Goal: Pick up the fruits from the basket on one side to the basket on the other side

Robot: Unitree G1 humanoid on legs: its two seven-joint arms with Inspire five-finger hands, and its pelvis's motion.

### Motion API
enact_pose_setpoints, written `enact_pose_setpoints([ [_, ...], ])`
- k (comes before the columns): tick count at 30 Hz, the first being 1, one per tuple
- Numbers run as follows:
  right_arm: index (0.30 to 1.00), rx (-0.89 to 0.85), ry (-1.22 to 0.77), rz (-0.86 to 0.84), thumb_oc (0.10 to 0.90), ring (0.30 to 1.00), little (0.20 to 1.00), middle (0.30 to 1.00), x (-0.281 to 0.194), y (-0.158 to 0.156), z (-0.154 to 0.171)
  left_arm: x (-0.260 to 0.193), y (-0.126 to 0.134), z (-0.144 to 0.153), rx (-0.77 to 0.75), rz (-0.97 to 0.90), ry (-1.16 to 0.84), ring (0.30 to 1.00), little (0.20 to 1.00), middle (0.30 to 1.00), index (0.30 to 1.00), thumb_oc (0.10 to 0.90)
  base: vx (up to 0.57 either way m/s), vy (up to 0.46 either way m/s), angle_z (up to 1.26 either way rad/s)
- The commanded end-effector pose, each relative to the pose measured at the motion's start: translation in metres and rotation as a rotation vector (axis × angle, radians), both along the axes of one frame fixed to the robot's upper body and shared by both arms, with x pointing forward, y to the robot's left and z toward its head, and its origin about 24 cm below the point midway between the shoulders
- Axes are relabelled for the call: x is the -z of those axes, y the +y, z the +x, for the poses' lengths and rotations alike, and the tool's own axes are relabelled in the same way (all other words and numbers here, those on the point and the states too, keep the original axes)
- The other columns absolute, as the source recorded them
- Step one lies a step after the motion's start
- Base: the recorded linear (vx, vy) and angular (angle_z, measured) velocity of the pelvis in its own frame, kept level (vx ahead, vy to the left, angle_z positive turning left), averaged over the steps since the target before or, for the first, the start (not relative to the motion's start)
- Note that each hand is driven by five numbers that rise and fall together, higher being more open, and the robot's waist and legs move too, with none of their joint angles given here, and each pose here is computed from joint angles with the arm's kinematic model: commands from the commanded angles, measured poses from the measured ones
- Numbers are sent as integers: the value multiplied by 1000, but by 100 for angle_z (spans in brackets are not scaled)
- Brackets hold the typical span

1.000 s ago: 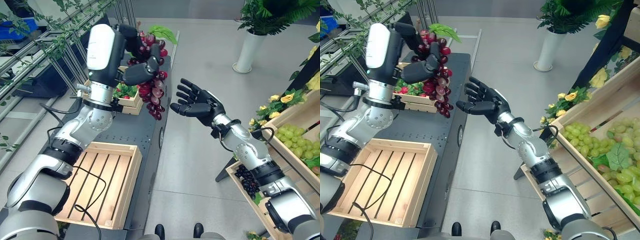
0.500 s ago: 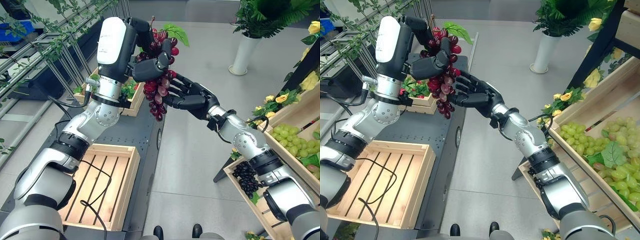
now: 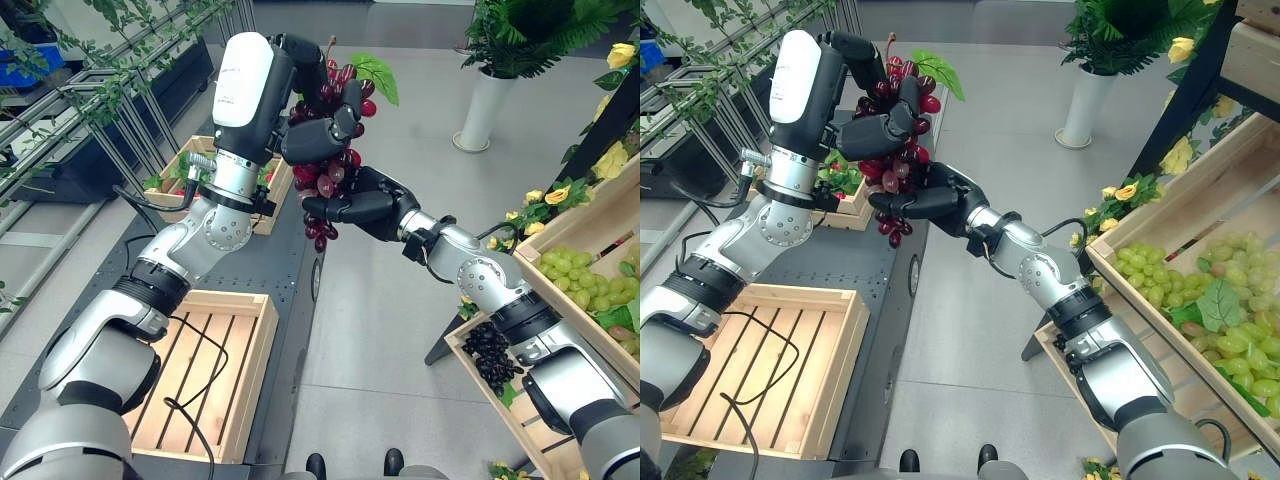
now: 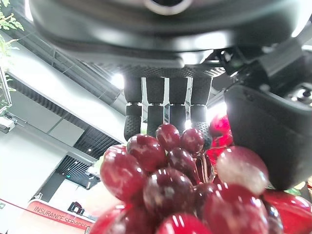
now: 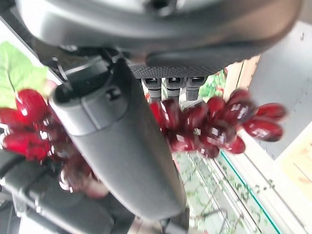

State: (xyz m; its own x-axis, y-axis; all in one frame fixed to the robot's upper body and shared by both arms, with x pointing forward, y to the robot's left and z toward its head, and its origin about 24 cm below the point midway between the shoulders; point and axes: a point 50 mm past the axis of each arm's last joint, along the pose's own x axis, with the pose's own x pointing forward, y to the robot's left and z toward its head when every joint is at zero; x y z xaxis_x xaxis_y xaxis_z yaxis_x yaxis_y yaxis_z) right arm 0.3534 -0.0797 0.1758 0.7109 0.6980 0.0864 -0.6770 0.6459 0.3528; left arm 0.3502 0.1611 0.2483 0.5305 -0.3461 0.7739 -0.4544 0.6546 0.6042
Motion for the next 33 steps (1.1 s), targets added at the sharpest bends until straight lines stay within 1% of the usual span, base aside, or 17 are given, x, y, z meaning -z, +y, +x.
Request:
enact_pose_setpoints([
  [1,900,-175,-187,297,800,900,900,900,-60,24,-6,-53,-2,5,28,-116,-153,300,300,300,300,400,0,0,0],
  [4,900,-216,-180,367,800,900,900,900,-61,26,-9,-50,0,7,19,-118,-138,300,300,300,300,400,0,0,0],
  [9,900,-216,-188,435,800,900,900,900,-64,26,-8,-47,1,11,27,-148,-100,300,300,300,300,400,0,0,0],
  [14,900,-151,-234,472,800,900,900,900,-72,23,-6,-41,-2,13,37,-148,-73,300,300,300,300,400,0,0,0],
  [15,448,-134,-241,471,499,448,448,448,-73,21,-5,-38,-2,14,39,-154,-67,300,300,300,300,400,4,-8,-5],
  [16,300,-127,-239,483,400,300,300,300,-74,21,-5,-36,-1,14,42,-162,-61,300,300,300,300,400,4,-4,-7],
  [22,300,-97,-207,479,400,300,300,300,-70,21,-1,-27,0,15,55,-198,-34,300,300,300,300,400,3,-1,-2],
  [29,300,-11,-185,438,400,300,300,300,-62,12,6,-24,-2,15,63,-210,-19,300,300,300,300,400,0,0,-1],
  [30,300,15,-190,422,400,300,300,300,-61,7,8,-23,-1,15,63,-213,-2,561,561,561,561,574,0,0,0],
  [31,300,20,-192,420,400,300,300,300,-61,7,8,-23,-1,15,64,-213,2,674,674,674,674,649,0,0,0],
  [32,300,52,-199,408,400,300,300,300,-61,0,10,-22,-1,15,64,-218,11,900,900,900,900,800,0,0,0],
  [33,300,70,-203,400,400,300,300,300,-61,-3,11,-22,0,15,63,-220,13,900,900,900,900,800,0,0,0],
])
